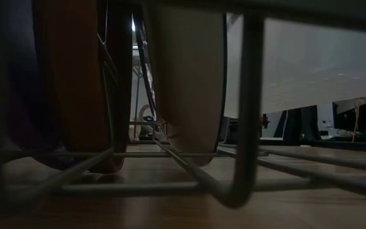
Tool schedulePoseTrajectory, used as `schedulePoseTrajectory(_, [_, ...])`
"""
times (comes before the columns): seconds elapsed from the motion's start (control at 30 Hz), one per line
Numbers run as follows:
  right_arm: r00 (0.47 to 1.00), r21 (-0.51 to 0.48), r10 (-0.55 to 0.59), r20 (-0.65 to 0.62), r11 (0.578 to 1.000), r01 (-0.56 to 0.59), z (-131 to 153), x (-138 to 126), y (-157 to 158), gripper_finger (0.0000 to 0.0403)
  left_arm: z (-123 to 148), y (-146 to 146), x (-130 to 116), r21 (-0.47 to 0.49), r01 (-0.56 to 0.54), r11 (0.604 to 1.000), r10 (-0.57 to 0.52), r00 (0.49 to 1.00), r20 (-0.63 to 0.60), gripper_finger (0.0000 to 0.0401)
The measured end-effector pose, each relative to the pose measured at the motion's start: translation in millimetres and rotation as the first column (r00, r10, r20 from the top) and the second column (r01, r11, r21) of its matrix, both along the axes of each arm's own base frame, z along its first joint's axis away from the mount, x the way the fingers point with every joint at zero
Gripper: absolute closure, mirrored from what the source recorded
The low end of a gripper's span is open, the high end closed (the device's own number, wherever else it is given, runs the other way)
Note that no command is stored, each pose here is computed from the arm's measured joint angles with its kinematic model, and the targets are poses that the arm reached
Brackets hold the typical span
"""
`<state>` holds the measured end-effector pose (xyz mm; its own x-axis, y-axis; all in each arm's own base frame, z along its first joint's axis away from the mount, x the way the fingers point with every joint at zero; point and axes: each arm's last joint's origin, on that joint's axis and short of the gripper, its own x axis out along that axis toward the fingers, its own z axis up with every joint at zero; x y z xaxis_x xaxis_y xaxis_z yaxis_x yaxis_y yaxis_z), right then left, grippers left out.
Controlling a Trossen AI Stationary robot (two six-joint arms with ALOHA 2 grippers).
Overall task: Sort dishes
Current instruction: Put the orange patterned plate into the dish rack
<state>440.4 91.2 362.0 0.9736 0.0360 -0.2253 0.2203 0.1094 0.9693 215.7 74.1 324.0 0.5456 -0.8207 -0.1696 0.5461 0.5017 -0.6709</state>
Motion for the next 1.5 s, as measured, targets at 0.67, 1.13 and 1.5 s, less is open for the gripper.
schedulePoseTrajectory(0.67, [0.999, -0.050, -0.011, 0.044, 0.999, 0.013, 4, 1, 0, 0.0386, 0, -27, 8, 0.044, 0.131, 0.990, -0.134, 0.989, 0.059, 0.0320])
schedulePoseTrajectory(1.13, [0.997, -0.088, 0.032, 0.073, 0.996, -0.025, 7, 1, 1, 0.0335, 0, -27, 7, 0.033, 0.147, 0.989, -0.149, 0.986, 0.075, 0.0395])
schedulePoseTrajectory(1.5, [0.992, -0.041, 0.040, 0.123, 0.999, -0.035, 12, 2, 1, 0.0323, 1, -28, 7, 0.031, 0.150, 0.988, -0.152, 0.985, 0.080, 0.0399])
